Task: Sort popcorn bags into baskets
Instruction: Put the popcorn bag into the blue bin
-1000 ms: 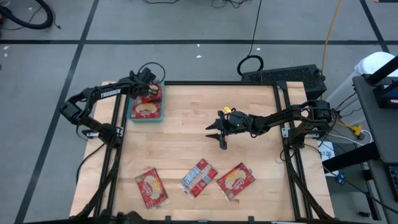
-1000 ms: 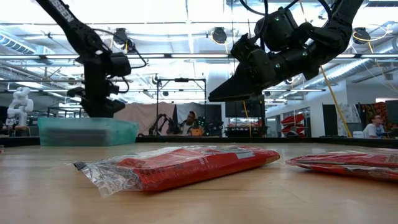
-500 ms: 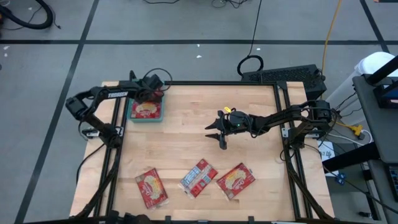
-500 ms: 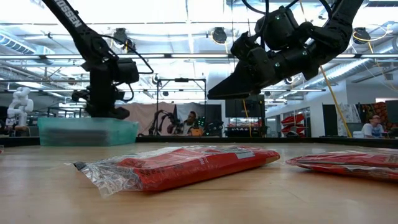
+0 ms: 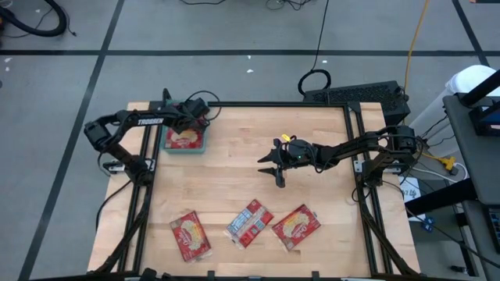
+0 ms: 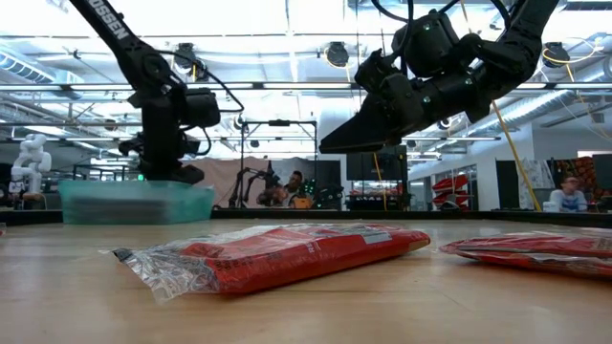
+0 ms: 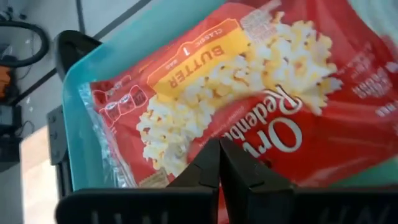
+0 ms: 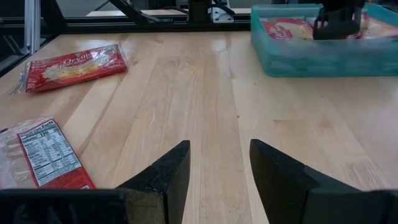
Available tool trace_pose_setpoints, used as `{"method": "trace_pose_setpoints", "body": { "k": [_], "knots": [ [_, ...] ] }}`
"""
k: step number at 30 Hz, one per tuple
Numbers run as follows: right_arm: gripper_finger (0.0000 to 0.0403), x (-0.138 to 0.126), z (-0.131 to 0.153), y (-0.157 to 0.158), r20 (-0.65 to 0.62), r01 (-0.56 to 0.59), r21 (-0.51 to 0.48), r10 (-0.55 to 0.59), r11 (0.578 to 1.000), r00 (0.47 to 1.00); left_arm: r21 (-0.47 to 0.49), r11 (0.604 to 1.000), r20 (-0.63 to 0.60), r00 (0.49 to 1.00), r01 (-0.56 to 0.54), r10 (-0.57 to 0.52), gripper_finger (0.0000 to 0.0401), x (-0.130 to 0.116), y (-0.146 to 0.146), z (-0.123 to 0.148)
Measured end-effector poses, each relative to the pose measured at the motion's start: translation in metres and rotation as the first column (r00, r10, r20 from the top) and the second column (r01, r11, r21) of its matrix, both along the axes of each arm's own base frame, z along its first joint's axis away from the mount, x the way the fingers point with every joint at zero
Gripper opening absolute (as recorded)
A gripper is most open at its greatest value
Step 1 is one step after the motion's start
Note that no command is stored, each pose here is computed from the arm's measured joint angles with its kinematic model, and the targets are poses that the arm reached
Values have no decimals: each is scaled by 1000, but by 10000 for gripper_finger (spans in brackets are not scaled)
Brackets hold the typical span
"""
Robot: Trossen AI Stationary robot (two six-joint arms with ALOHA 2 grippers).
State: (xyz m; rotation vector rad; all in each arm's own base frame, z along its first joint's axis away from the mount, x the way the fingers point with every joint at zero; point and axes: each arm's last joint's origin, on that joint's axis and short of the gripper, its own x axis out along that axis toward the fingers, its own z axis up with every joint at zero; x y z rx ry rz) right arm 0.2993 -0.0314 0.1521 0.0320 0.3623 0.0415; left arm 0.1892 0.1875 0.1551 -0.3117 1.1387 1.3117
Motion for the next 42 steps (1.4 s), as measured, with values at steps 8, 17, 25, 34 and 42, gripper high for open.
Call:
{"method": "trace_pose_setpoints", "body": {
  "k": [8, 17, 25, 34, 42],
  "knots": [
    [157, -1, -1, 0, -18, 17, 44, -17, 999, 1000, 97, 995, -10, 1000, 15, -14, 16, -3, -8, 22],
    [157, -1, -1, 0, -22, 41, 98, -39, 994, 999, -162, 979, 152, 984, 121, -96, 14, -6, -14, 9],
    [157, 0, -1, 1, -22, 42, 104, -40, 994, 999, -96, 995, 83, 996, 30, -22, 6, -20, -7, 1],
    [157, 0, -1, 1, -22, 48, 102, -46, 994, 999, -66, 993, 78, 992, 100, -94, 7, -16, -14, 8],
    [157, 0, -1, 0, -28, 102, 128, -99, 987, 995, 49, 982, 172, 967, 180, -186, 17, -10, -33, 39]
  ]
}}
